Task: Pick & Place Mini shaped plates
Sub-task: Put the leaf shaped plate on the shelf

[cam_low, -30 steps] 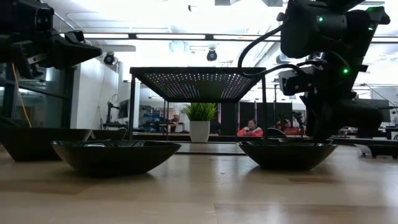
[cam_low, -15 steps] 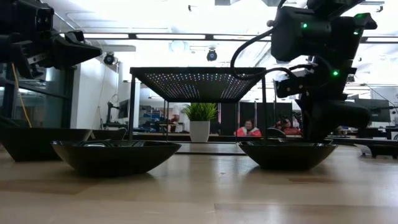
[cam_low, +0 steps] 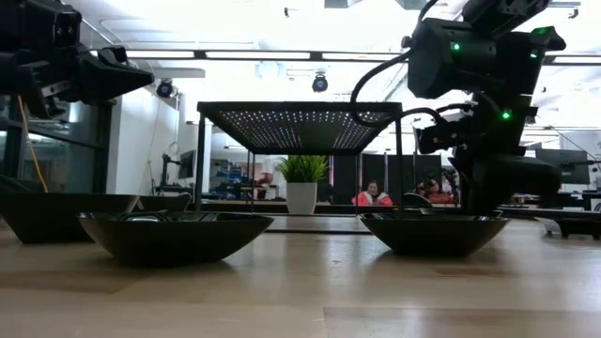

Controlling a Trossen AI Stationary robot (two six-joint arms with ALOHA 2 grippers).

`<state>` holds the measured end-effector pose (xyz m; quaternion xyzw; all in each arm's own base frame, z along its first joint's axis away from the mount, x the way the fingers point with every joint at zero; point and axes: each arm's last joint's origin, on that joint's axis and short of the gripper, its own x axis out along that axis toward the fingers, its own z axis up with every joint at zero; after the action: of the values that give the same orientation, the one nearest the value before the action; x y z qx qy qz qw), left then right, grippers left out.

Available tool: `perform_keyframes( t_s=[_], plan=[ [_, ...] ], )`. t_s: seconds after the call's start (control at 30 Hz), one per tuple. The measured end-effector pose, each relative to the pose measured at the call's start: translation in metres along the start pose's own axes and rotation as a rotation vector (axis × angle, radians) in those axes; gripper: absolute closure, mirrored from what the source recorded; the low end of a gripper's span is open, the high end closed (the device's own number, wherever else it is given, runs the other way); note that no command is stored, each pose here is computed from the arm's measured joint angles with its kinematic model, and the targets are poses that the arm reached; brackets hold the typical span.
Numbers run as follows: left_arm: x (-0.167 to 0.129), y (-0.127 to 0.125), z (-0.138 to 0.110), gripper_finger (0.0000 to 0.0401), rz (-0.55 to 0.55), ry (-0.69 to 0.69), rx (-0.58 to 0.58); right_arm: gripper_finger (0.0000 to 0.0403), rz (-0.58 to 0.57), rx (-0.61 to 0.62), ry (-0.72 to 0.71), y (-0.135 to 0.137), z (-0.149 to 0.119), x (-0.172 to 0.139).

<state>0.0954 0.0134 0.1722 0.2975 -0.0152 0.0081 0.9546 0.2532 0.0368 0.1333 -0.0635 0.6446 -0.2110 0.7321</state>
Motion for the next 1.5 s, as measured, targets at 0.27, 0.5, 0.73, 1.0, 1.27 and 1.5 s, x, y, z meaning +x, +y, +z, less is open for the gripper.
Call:
perform_keyframes(
  t_s=[0.27, 0.5, 0.73, 1.0, 1.27, 1.5],
  plan=[
    [0.000, 0.000, 0.000, 0.0400, 0.000, 0.001, 0.000, 0.0350, -0.005, 0.009, -0.002, 0.000, 0.000, 0.000],
    [0.000, 0.000, 0.000, 0.0400, 0.000, 0.001, 0.000, 0.0399, 0.001, 0.019, -0.001, 0.000, 0.000, 0.000],
    [0.000, 0.000, 0.000, 0.0400, 0.000, 0.000, 0.000, 0.0400, 0.001, 0.027, 0.011, 0.002, 0.005, -0.013],
    [0.000, 0.000, 0.000, 0.0400, 0.000, 0.000, 0.000, 0.0401, -0.033, 0.032, -0.006, 0.009, 0.017, -0.048],
    [0.000, 0.000, 0.000, 0.0400, 0.000, 0.001, 0.000, 0.0402, -0.074, -0.007, -0.039, 0.010, 0.028, -0.095],
    [0.000, 0.000, 0.000, 0.0400, 0.000, 0.001, 0.000, 0.0402, -0.128, -0.108, -0.081, 0.008, 0.033, -0.129]
  ],
)
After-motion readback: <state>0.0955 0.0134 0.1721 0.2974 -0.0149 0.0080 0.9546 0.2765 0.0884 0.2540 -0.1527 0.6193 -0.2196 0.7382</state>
